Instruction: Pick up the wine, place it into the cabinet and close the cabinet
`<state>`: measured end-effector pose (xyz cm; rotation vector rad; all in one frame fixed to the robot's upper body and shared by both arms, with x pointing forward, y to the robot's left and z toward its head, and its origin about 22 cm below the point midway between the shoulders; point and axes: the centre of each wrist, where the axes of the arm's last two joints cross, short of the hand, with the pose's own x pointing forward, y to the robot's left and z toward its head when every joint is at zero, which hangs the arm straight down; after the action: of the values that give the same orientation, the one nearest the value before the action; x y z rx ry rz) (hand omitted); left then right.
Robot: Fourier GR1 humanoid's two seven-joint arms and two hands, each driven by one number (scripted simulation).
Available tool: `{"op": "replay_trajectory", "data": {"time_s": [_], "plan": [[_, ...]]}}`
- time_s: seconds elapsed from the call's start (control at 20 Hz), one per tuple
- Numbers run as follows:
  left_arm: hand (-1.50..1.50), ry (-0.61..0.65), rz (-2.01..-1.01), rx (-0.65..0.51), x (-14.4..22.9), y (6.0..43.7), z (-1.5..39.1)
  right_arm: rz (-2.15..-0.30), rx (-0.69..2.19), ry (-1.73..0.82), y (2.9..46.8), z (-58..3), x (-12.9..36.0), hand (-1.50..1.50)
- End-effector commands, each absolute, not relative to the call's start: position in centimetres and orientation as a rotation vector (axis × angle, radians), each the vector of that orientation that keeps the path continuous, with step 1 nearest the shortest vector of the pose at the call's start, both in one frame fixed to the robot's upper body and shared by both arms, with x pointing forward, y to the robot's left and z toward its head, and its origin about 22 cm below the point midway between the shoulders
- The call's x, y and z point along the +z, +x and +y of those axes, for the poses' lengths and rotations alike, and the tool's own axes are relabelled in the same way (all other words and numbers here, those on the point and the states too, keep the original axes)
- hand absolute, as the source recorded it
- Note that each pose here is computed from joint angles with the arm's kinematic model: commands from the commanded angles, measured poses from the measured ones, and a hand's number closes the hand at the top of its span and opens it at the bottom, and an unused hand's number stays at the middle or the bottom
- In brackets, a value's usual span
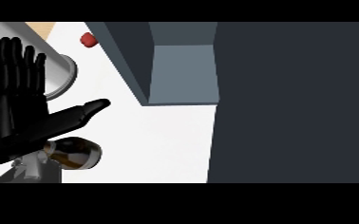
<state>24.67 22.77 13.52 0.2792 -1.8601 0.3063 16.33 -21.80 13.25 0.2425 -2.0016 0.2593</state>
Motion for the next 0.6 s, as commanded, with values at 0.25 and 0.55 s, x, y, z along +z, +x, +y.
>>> {"op": "replay_trajectory", "data": {"time_s": [0.25,0.55], "plan": [[-1.5,0.255,-1.805,0.393,18.4,26.0,17.4,-1.954,0.311,0.351,10.5,-22.0,17.1,-1.5],[-1.5,0.265,-1.807,0.392,19.6,24.5,12.8,-1.961,0.292,0.357,9.6,-20.7,18.6,-1.5]]}}
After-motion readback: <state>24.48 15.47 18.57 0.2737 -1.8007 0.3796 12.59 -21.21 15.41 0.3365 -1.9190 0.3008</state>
